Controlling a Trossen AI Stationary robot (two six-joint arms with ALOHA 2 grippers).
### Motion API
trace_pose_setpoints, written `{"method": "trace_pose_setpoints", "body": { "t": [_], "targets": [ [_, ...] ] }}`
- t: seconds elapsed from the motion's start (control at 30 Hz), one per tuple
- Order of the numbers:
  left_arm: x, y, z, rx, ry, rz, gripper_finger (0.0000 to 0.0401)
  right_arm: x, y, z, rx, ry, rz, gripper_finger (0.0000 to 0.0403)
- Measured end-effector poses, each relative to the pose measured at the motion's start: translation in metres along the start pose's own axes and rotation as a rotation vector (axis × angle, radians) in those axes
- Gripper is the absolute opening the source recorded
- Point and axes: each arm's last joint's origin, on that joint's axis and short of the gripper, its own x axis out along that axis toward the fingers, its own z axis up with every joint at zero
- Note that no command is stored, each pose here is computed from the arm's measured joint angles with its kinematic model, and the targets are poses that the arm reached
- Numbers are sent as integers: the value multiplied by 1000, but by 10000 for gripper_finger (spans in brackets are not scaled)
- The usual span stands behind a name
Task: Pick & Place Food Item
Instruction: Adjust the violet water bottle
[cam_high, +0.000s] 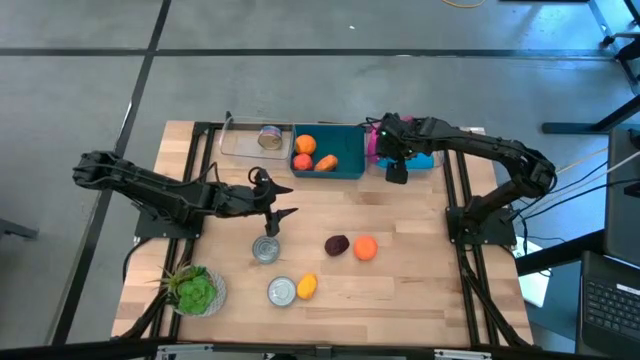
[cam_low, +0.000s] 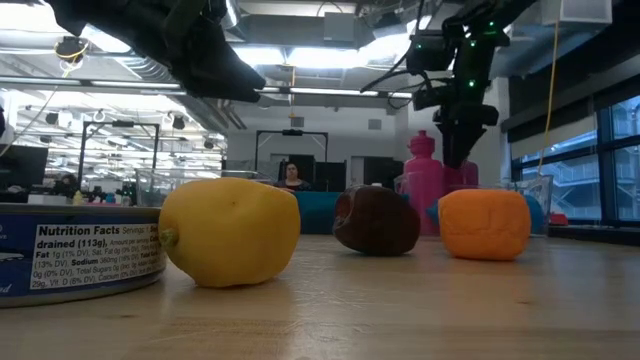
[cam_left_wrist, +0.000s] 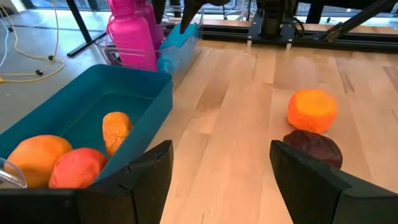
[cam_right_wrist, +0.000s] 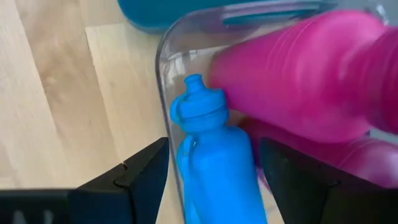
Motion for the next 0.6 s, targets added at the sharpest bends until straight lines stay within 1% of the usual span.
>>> {"method": "trace_pose_setpoints", "body": {
  "t": [0.23,0.53,0.6],
  "targets": [
    [0,0,0,1,0,-1,260,3,-2,2,-20,-2,-30,249],
    [0,0,0,2,1,-4,260,29,-3,7,-31,80,7,249],
    [0,0,0,2,3,-18,260,34,-5,7,-36,105,-2,249]
  ]
}}
